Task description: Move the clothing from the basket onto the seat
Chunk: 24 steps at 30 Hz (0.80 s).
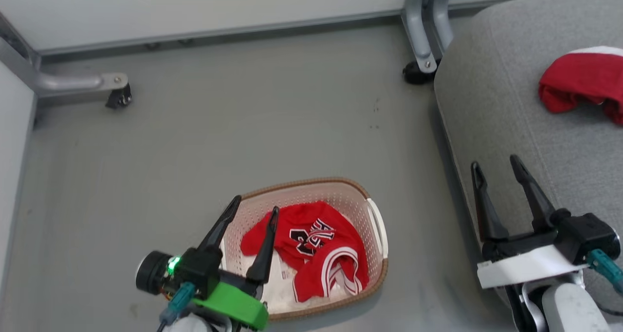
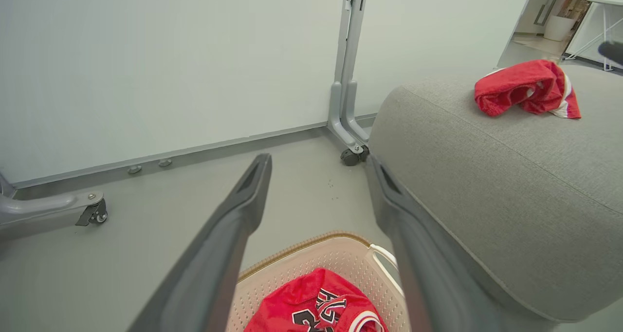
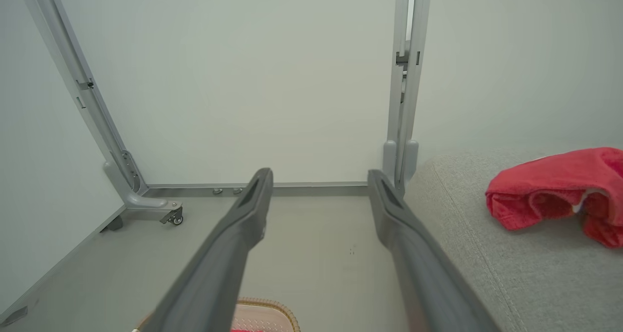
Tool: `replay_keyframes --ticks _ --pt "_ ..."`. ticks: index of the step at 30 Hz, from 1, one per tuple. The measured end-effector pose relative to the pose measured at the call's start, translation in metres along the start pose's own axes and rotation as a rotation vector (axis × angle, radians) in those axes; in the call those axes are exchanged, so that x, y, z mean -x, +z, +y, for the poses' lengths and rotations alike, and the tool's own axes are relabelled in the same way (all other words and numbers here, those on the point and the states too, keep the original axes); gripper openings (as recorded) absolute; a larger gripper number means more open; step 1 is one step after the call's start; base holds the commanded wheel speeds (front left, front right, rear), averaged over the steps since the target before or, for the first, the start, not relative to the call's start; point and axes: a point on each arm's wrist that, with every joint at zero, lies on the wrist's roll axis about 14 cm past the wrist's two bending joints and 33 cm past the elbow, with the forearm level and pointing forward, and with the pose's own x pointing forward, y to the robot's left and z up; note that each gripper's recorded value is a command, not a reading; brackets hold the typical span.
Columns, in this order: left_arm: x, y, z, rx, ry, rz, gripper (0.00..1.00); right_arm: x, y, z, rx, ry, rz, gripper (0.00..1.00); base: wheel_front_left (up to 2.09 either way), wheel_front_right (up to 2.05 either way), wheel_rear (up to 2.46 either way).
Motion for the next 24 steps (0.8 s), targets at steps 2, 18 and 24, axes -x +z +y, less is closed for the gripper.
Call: replay_keyframes --ticks 2,18,24 --pt "-0.015 -0.013 0.000 -0.017 -0.044 0.038 1.00 -0.014 -0.003 -0.002 0.003 0.000 -0.003 1.00 0.00 0.00 0.00" --pt "-0.092 -0.167 -0.029 -0.166 -0.451 0.425 1.00 -0.080 -0.082 -0.021 0.030 -0.008 0.088 1.00 0.00 0.00 0.00" --pt "-0.078 -0.244 -0.009 -0.211 -0.499 0.650 1.00 -0.088 -0.118 -0.032 0.029 -0.028 0.135 1.00 0.00 0.00 0.00"
